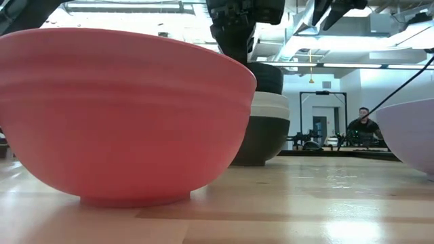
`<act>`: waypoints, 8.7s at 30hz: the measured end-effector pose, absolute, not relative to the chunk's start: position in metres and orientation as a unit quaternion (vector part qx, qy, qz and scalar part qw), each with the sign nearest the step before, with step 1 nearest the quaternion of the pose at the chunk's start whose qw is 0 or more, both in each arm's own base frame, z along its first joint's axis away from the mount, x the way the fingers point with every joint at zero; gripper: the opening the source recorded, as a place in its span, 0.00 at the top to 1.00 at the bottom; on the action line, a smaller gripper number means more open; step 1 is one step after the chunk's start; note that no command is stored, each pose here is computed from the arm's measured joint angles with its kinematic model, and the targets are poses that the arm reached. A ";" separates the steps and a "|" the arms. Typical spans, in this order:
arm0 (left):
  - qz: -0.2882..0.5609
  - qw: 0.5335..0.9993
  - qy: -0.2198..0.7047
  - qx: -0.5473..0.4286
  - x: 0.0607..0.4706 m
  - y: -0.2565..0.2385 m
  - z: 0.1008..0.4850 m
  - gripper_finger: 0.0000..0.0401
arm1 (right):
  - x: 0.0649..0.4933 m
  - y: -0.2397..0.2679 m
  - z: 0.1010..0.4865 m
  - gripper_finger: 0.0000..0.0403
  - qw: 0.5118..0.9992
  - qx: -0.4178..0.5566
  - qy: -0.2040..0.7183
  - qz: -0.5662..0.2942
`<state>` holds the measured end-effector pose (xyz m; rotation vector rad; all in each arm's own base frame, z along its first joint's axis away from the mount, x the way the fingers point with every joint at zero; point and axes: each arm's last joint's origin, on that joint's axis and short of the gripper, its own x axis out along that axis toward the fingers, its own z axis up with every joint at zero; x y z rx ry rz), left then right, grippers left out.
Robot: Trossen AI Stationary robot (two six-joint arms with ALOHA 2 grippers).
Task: Nest bowls inside each other
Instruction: Stack the black bowl on top of the white bowl, then stack the orange bowl on top of the black bowl
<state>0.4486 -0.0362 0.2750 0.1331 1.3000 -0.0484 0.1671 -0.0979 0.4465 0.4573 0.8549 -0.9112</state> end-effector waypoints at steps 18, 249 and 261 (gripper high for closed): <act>0.031 0.814 0.576 0.074 0.453 -0.048 0.277 0.66 | 0.167 -0.098 0.446 0.42 0.785 0.211 0.401 -0.422; -0.069 0.824 0.562 -0.007 0.426 0.104 0.286 1.00 | 0.224 -0.040 0.424 0.42 0.783 0.171 0.416 -0.429; -0.036 0.771 0.636 -0.014 0.423 0.104 0.265 1.00 | 0.224 -0.015 0.423 0.42 0.789 0.191 0.413 -0.412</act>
